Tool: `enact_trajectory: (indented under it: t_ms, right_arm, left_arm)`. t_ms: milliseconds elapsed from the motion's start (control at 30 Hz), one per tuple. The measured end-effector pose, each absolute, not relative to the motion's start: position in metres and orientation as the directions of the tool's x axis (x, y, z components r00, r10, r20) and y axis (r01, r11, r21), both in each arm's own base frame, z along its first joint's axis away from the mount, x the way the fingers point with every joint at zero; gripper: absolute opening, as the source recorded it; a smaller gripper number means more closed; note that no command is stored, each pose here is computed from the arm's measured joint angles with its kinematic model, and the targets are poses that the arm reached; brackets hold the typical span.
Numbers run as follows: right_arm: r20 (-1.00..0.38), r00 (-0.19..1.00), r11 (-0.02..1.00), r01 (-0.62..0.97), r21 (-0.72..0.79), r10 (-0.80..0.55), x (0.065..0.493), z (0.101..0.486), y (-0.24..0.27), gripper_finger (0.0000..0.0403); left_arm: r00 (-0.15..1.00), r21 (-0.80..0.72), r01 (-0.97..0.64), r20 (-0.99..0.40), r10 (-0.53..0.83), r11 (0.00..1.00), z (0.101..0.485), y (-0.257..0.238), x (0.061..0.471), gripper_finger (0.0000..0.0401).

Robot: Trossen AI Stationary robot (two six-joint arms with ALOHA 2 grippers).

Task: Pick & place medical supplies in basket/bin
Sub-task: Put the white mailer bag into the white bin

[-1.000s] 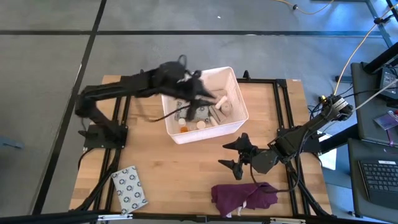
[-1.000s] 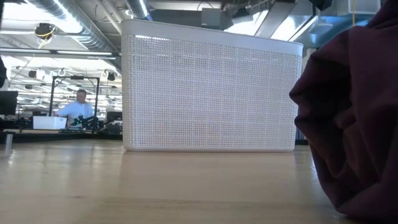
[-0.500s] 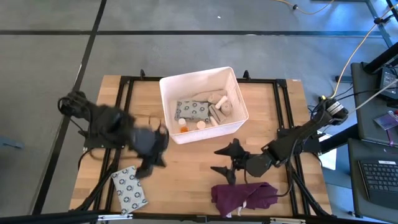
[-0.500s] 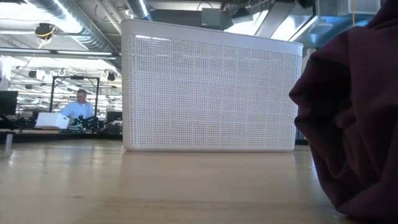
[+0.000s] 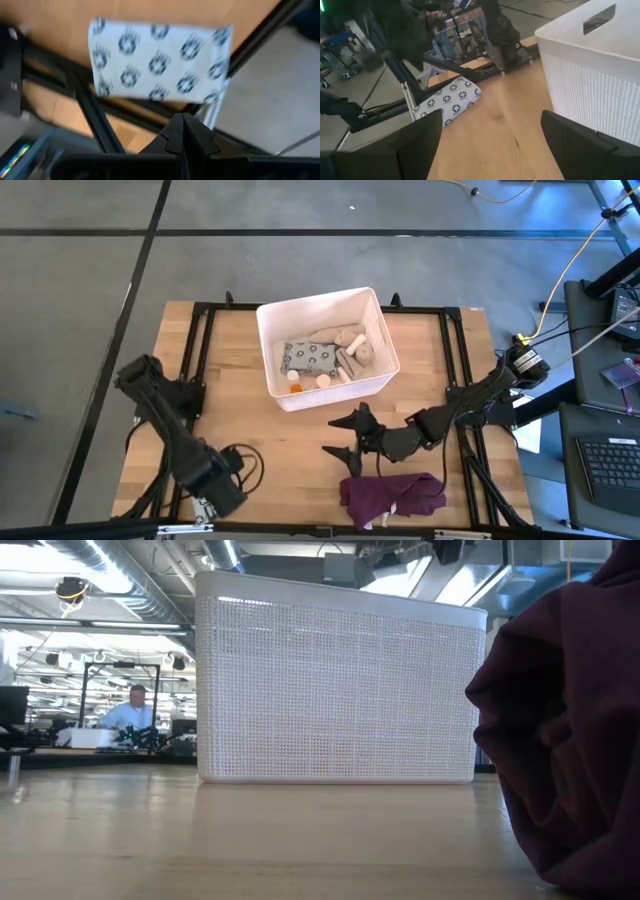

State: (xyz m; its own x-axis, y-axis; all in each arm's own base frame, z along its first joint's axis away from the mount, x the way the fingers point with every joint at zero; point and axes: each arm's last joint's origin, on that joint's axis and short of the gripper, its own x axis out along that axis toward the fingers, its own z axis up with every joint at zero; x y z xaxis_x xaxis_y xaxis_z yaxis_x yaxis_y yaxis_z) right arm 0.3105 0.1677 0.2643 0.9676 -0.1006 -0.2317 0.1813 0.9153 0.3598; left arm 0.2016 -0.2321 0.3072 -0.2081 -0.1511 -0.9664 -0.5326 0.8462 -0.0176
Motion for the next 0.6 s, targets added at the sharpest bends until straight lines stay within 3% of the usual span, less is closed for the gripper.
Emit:
enact_trajectory:
  t_ms: [133,367,600]
  right_arm:
    - [-0.226,0.969,0.905,0.183,0.385,-0.100,0.311,0.265,0.168,0.0339]
    - [-0.227,0.969,0.905,0.183,0.385,-0.099,0.311,0.265,0.168,0.0339]
    - [-0.228,0.969,0.905,0.183,0.383,-0.100,0.311,0.265,0.168,0.0339]
  left_arm:
    - [-0.295,0.027,-0.526,-0.943,-0.152,0.850,0.274,-0.248,0.199,0.0001]
    - [-0.231,-0.082,-0.537,-0.943,-0.239,0.840,0.229,-0.261,0.201,0.0001]
    - [-0.385,0.038,-0.553,-0.898,-0.215,0.832,0.196,-0.251,0.183,0.0001]
